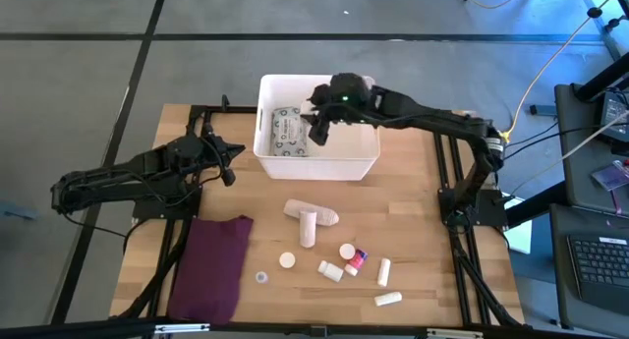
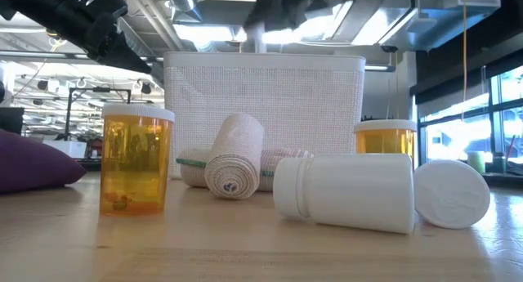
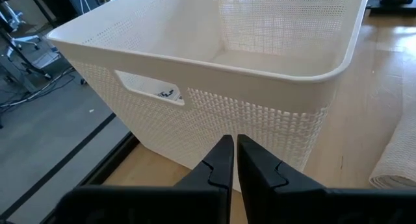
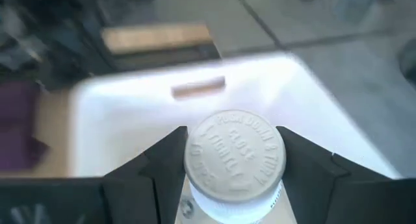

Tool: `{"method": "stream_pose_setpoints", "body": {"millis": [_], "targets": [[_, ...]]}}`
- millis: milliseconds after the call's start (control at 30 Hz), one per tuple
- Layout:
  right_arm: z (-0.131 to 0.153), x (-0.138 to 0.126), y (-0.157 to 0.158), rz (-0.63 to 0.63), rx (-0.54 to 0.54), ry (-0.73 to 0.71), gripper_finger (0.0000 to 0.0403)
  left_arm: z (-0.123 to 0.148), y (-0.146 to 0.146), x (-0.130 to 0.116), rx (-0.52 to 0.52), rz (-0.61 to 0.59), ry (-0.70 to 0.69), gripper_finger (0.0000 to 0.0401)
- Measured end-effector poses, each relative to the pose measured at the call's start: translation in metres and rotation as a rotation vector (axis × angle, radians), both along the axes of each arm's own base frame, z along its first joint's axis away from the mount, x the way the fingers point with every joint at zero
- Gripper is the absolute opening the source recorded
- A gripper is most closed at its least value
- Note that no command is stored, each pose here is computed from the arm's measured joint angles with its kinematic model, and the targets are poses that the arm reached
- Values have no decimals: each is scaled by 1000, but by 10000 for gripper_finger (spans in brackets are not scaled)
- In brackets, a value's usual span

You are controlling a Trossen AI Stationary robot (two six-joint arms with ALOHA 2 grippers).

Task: Pick & place medical supplies in basket/bin
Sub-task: Put the right white pill bottle into the white bin

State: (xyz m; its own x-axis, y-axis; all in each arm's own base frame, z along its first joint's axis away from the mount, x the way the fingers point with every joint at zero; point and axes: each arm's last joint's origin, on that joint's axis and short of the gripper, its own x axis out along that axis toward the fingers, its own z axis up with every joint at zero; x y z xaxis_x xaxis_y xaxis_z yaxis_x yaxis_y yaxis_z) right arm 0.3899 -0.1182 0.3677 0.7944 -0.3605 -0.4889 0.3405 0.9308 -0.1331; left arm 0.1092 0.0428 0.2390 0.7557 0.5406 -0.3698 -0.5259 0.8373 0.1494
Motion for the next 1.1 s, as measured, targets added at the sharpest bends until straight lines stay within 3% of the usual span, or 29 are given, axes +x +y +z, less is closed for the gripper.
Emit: {"method": "stream_pose_setpoints", "body": {"millis": [533, 833, 1100], "targets": [[-111, 13, -74, -201, 95, 24, 210, 0, 0, 0, 1, 1, -2, 17], [-151, 12, -89, -277, 114, 7, 210, 3, 0, 1, 9, 0, -29, 11], [-177, 0, -89, -348, 194, -7, 210, 3, 0, 1, 28, -8, -18, 15]]}}
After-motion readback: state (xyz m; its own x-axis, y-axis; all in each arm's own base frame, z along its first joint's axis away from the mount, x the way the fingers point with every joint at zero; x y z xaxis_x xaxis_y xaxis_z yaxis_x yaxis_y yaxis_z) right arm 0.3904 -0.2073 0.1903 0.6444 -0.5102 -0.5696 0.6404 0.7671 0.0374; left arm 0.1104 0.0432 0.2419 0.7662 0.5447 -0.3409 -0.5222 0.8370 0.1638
